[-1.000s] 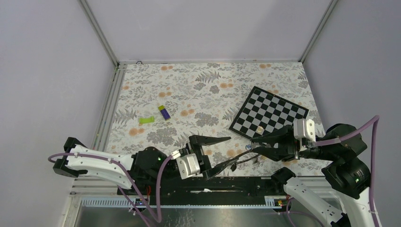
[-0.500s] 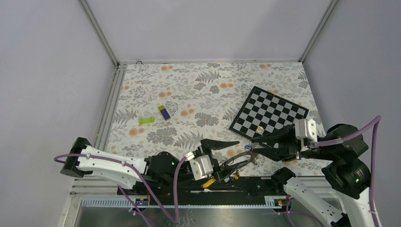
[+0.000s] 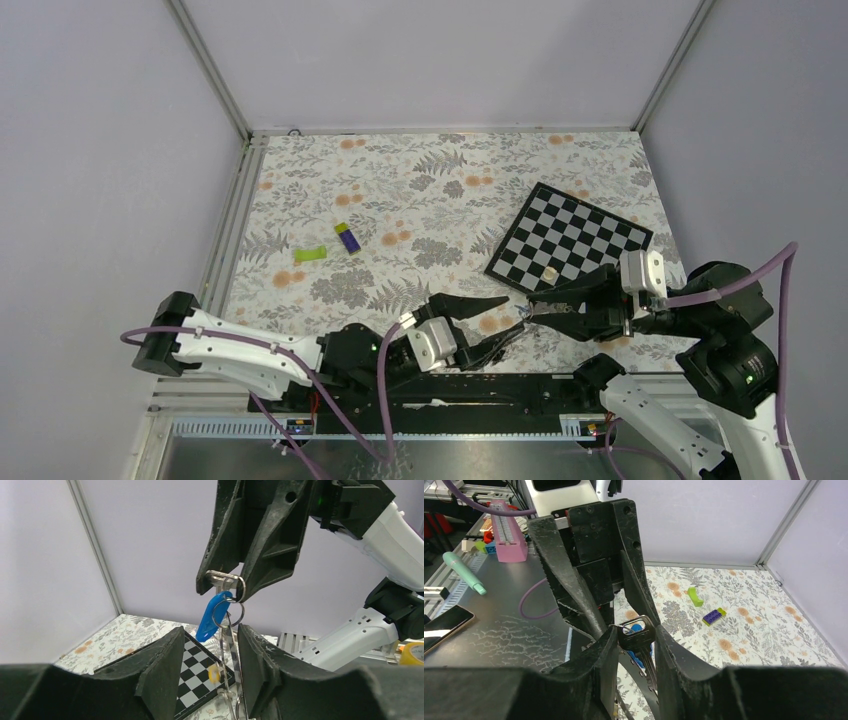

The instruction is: Remove the keys from the keyring

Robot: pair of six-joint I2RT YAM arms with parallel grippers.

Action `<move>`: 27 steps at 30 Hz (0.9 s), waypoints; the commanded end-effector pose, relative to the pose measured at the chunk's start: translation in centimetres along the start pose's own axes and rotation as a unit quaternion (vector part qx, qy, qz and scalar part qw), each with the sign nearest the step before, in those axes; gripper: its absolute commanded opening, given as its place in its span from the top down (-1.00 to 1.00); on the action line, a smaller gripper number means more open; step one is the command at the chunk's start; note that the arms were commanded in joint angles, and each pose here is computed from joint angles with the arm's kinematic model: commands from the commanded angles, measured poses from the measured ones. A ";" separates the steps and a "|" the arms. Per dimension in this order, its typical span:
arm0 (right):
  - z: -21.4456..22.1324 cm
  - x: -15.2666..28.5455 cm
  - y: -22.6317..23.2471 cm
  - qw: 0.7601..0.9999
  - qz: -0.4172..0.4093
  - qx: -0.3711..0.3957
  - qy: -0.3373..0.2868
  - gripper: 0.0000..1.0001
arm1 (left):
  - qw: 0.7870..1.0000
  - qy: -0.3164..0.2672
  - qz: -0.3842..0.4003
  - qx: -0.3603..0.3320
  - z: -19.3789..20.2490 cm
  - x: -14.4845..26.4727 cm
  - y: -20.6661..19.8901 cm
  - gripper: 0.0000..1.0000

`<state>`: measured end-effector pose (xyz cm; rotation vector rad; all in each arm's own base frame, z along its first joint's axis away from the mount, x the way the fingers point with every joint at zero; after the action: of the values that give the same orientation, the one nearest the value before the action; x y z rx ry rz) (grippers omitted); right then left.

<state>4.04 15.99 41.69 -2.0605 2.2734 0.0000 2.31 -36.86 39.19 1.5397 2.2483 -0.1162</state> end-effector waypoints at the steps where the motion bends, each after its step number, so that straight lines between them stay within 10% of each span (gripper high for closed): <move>1: -1.7 0.1 0.7 0.999 -0.016 0.029 -0.031 1.00 | 0.999 -0.022 -0.029 0.033 -0.5 -0.3 0.8 0.04; 27: -1.2 0.1 0.5 0.999 -0.009 0.027 -0.028 1.00 | 0.993 -0.043 0.069 0.088 -0.7 -0.8 -2.3 0.04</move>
<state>3.85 16.01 41.79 -2.0651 2.2601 0.0172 1.20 -38.17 38.53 1.6936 2.1968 -0.2644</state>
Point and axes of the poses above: each gripper's point midway between its finger pads, its own x axis back along the fingers, its own y axis along the line the jaws close on, z = x × y, the point moved 3 cm from there along x, back along the fingers, and after that the axes turned 4 degrees about -x, right-handed, at the moved point
